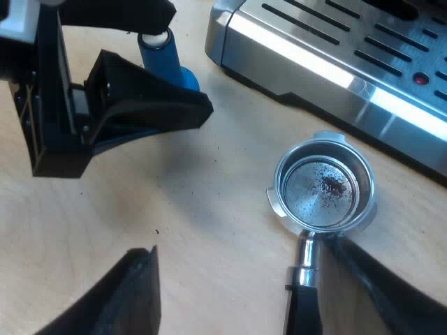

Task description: Grind coffee beans and then tamp

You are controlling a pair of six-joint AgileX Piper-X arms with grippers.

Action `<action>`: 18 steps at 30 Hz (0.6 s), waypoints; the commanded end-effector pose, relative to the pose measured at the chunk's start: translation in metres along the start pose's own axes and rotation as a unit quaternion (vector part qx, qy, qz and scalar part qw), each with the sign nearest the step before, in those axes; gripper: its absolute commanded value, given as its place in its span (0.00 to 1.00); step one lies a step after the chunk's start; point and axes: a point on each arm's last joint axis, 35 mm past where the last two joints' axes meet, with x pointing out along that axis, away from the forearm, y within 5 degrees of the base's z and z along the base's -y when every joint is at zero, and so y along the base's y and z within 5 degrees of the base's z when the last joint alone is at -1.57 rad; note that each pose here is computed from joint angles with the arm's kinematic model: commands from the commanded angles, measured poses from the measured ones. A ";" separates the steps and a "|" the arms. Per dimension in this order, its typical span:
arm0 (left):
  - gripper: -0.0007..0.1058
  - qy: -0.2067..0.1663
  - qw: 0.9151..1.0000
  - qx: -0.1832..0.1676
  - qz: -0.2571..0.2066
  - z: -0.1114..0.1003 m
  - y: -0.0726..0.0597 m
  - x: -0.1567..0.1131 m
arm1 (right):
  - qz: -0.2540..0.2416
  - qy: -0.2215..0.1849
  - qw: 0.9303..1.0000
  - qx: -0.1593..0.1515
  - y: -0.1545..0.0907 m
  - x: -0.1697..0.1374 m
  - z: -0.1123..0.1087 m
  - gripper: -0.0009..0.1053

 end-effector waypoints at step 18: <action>0.83 -0.113 0.993 0.018 0.007 0.024 -0.010 -0.046 | -0.002 -0.004 1.000 -0.001 -0.001 -0.002 0.002 0.50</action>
